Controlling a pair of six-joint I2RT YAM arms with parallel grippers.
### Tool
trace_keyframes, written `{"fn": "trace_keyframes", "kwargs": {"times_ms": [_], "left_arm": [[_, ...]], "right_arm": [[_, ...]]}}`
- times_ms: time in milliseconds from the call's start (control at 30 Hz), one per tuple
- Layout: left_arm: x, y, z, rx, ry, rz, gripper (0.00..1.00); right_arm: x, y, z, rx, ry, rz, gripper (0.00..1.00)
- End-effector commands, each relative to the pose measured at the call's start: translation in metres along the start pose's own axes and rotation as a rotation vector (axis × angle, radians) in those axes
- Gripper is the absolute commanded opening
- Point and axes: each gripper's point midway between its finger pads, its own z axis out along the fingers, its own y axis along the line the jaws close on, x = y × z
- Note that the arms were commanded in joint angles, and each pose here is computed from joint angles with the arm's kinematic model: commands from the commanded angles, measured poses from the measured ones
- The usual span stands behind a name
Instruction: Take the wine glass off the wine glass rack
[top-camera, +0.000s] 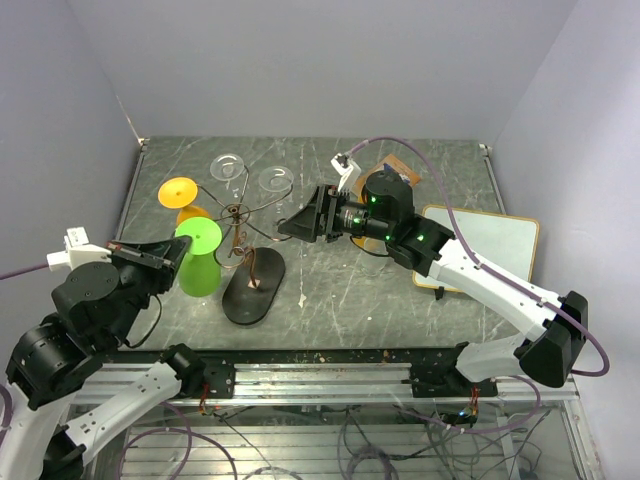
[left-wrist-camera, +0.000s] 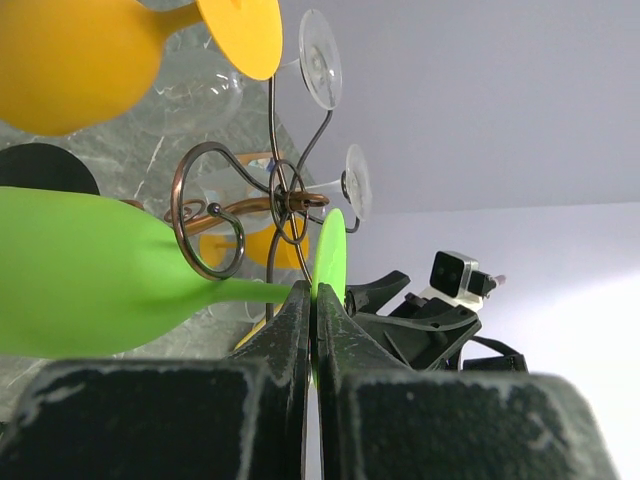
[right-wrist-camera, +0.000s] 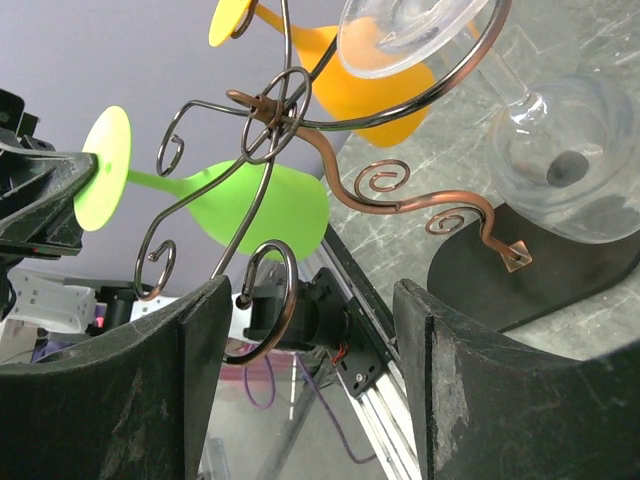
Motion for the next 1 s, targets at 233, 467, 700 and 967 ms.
{"fn": "trace_keyframes", "kwargs": {"times_ms": [233,467,700,967], "left_arm": [[0.012,-0.014,0.001,0.063,0.058,0.018,0.07],[0.011,-0.014,0.001,0.057,0.053,0.025,0.07],[0.010,-0.014,-0.003,0.067,0.056,0.010,0.07],[0.006,-0.010,-0.015,0.072,0.071,-0.010,0.07]], "right_arm": [[-0.014,0.016,-0.004,-0.031,-0.030,-0.030,0.69],[-0.017,0.018,-0.006,-0.034,-0.033,-0.033,0.73],[-0.019,0.024,-0.012,-0.049,-0.043,-0.054,0.86],[-0.023,0.027,-0.024,-0.034,-0.062,-0.095,0.97]]}}
